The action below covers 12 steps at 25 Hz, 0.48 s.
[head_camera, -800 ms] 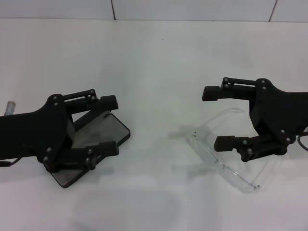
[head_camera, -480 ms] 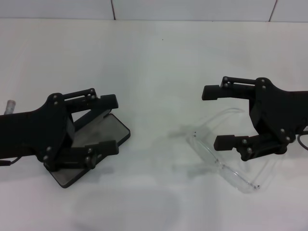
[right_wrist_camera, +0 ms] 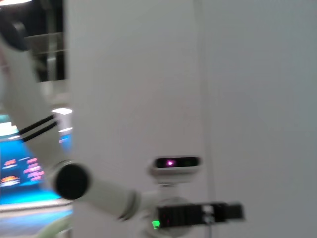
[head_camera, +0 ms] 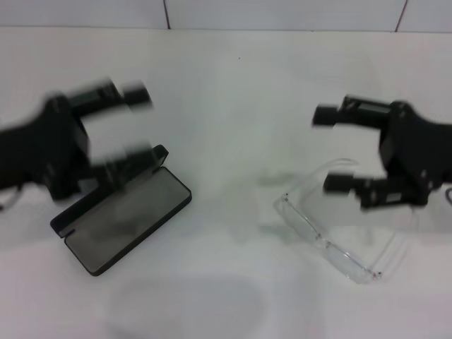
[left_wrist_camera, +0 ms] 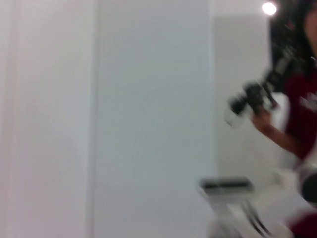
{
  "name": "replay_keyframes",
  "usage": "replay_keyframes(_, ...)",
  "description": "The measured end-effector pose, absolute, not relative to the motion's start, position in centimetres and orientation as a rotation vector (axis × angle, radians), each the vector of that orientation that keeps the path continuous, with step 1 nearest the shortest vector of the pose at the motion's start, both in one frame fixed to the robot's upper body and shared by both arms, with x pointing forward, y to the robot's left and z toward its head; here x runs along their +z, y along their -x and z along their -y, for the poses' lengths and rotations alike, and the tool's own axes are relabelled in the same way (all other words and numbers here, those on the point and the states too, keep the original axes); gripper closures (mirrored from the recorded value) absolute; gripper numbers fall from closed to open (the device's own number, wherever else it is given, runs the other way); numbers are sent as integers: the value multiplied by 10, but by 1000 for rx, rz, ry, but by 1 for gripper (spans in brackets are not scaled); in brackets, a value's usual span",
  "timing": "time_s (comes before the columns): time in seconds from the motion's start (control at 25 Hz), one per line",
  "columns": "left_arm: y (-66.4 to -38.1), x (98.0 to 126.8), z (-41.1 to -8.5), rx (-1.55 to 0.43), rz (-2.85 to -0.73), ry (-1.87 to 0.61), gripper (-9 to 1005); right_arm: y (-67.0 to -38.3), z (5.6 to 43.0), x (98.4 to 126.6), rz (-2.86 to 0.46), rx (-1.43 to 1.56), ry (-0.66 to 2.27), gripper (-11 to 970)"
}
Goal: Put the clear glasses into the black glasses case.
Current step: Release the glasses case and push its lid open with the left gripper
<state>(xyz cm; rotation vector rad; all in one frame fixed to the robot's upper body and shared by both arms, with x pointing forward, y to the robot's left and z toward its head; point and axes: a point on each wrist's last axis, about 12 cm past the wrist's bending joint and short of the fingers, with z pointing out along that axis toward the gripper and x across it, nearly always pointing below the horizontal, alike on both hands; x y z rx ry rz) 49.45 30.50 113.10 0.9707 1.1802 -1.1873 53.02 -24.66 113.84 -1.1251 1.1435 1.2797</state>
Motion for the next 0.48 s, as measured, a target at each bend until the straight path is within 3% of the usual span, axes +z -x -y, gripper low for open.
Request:
replay_keyframes(0.24,-514,1160,-311,-1109,-1189,-788,260,-522,288,1132,-1154,1134,819,103)
replay_keyframes(0.48,-559,1185,-292,-980,-1565,-721,280,-498,328,1120,-1183,1022,597,103)
